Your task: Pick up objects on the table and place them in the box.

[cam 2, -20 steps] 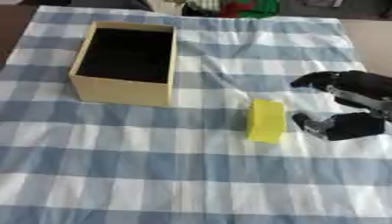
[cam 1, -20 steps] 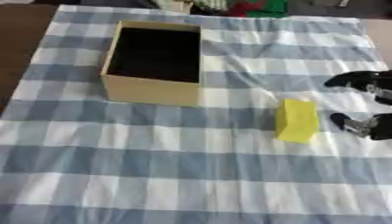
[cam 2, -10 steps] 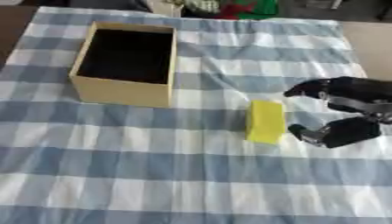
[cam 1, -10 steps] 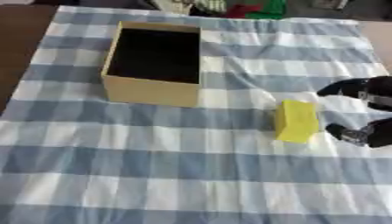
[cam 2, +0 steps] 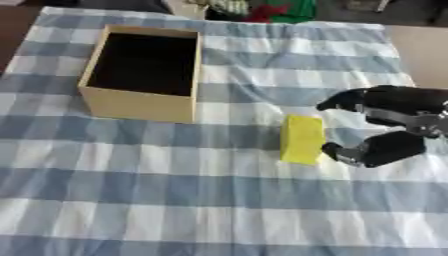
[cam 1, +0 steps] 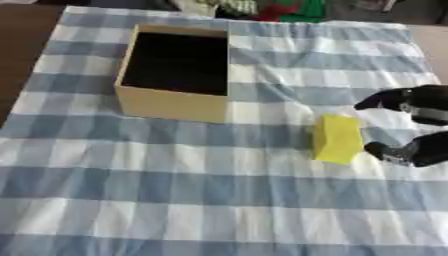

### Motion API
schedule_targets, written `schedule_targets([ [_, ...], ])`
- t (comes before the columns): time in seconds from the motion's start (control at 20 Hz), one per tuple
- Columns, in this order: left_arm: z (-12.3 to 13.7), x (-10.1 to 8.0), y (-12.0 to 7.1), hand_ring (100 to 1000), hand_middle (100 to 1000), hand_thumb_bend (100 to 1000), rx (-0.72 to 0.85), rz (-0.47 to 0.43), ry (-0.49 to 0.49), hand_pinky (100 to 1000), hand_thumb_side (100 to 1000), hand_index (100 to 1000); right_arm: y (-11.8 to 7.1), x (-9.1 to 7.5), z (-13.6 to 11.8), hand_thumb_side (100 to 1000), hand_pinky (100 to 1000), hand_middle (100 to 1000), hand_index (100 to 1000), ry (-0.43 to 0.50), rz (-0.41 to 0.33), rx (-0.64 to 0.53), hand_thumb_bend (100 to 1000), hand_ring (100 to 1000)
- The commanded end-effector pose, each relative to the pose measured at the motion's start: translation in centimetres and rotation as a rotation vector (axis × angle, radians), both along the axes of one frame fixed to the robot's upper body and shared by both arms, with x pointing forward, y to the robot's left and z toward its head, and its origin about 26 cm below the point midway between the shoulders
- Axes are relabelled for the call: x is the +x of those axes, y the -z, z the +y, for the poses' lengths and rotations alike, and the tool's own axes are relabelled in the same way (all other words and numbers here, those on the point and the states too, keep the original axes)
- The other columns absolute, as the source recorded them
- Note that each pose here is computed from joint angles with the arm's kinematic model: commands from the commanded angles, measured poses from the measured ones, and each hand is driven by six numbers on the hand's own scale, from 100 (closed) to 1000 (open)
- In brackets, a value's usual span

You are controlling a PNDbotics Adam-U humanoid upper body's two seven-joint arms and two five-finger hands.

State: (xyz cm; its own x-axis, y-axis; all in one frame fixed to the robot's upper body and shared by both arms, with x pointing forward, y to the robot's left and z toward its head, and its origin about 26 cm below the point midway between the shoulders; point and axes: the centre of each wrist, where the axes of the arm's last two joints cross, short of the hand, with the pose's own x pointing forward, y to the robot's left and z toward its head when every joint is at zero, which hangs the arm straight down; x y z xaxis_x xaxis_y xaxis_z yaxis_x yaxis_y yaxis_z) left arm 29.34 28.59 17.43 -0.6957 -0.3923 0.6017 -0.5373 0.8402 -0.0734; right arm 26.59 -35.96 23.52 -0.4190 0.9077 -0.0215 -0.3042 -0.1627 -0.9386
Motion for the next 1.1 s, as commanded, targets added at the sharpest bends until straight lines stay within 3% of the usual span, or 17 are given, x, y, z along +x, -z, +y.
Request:
schedule_targets([
  [0.05,0.14,-0.2,-0.92,621,590,223,0.027,-0.027,0.008,933,648,648,-1.12,-0.08,0.27,839,969,922,1000,-0.009,-0.063,-0.066,281,1000],
  [0.15,0.12,-0.2,-0.93,621,590,223,0.026,-0.027,0.01,933,649,647,-0.95,-0.07,0.37,850,970,913,1000,-0.01,-0.071,-0.067,259,1000],
  [0.65,-0.03,-0.15,-0.93,620,587,220,0.023,-0.026,0.016,933,644,643,-0.77,0.1,0.9,609,976,937,1000,-0.014,-0.025,-0.049,295,1000],
  [0.9,-0.09,-0.14,-0.94,618,586,219,0.021,-0.025,0.019,934,642,642,-0.67,0.16,1.1,599,985,951,1000,0.006,0.007,-0.017,283,1000],
  [1.1,-0.1,-0.14,-0.93,618,586,218,0.021,-0.025,0.02,933,644,642,-0.83,0.24,1.25,665,987,962,1000,0.022,0.028,0.01,263,1000],
])
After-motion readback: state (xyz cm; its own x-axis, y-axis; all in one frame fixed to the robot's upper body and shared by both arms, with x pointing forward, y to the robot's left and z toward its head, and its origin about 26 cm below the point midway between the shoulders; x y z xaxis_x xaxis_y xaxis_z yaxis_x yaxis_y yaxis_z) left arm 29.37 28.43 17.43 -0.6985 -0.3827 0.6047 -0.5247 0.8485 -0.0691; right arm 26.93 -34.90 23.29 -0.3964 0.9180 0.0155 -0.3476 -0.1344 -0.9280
